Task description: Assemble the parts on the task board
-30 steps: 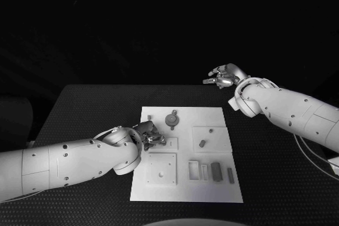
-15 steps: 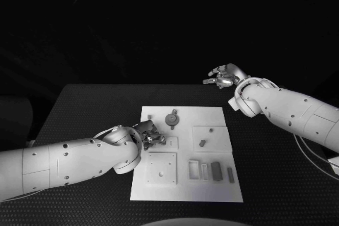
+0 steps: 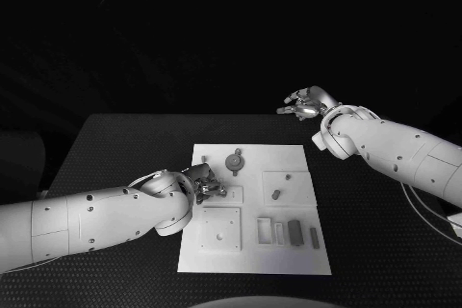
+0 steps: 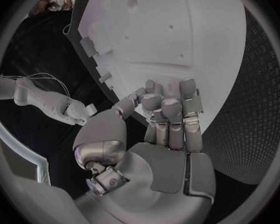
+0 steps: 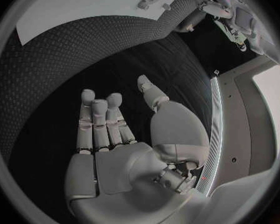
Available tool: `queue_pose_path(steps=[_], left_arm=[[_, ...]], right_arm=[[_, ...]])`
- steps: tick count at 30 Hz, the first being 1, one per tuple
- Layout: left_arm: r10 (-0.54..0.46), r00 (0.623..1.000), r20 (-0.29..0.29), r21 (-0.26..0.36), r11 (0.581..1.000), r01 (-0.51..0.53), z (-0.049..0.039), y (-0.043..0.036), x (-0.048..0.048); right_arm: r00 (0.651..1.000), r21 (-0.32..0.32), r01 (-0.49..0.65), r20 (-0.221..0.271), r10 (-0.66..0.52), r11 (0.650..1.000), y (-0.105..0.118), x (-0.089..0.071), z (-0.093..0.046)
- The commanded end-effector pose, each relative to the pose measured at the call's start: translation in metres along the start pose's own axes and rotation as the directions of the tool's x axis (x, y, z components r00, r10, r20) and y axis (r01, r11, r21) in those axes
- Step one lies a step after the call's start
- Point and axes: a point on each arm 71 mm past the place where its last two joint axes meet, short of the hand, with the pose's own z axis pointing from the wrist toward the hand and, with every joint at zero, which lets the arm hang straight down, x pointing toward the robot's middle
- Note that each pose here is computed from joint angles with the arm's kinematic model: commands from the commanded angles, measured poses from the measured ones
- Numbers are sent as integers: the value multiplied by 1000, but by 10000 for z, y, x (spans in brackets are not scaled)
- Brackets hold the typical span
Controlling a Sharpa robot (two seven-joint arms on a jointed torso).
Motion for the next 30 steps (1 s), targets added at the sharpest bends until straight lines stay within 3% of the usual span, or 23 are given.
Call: queue_pose_path(steps=[1, 8, 30], left_arm=[[19, 999, -38, 12, 1000, -19, -13, -34, 65], [36, 998, -57, 25, 999, -35, -13, -81, 97], [79, 993, -83, 40, 996, -76, -13, -120, 133]], right_arm=[[1000, -5, -2, -14, 2, 1000, 5, 14, 0], [1000, -6, -3, -16, 3, 1000, 9, 19, -1], [1000, -4, -4, -21, 4, 1000, 11, 34, 1]])
